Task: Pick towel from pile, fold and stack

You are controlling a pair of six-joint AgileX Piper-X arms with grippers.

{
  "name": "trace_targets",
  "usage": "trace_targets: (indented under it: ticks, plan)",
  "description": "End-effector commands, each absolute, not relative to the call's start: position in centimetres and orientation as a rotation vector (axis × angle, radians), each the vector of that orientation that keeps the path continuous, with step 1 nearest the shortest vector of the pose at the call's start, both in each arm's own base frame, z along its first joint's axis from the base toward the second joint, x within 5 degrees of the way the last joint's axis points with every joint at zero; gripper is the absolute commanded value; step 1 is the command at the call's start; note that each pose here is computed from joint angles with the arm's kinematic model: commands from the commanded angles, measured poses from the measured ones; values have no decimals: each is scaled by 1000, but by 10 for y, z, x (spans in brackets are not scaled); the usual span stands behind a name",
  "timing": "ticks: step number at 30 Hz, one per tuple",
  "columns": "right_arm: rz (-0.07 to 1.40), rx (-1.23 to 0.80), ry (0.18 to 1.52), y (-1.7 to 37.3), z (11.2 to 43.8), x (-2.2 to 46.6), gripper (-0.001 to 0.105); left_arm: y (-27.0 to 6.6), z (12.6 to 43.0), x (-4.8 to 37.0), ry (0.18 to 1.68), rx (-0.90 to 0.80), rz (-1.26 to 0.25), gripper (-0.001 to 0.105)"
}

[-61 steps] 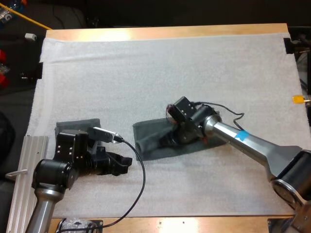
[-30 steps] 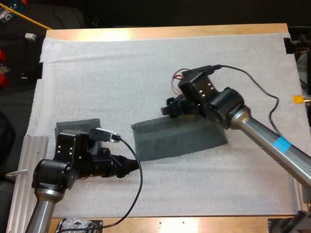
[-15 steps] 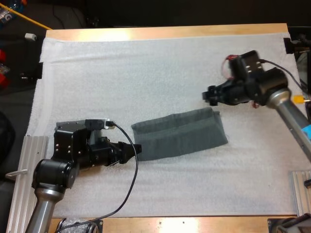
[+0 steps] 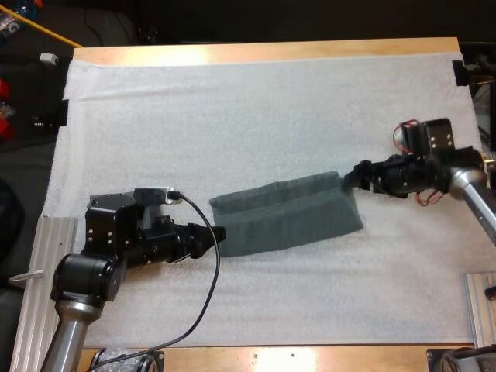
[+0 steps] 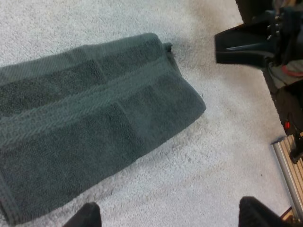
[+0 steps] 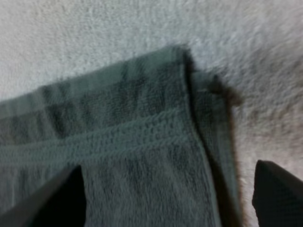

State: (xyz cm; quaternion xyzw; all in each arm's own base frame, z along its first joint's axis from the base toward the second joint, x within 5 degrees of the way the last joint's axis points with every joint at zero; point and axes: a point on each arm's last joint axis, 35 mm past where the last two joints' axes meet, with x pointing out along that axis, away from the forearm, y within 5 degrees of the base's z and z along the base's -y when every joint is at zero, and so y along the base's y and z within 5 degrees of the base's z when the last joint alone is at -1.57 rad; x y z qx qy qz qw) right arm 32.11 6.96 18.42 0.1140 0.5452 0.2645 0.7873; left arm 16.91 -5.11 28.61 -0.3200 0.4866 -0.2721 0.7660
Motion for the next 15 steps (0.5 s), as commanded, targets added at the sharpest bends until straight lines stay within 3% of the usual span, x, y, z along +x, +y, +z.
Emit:
trace_targets:
  ticks: [1,12,15]
  plan:
    - [590,269,1142,71,185,323,71,-50,288,169,1044,-694,-582,58]
    - [627,356,1297,84,133,319,71,-50,288,168,1052,-699,-586,58]
    - [643,346,1327,94,126,316,61,-50,288,168,1052,-699,-586,58]
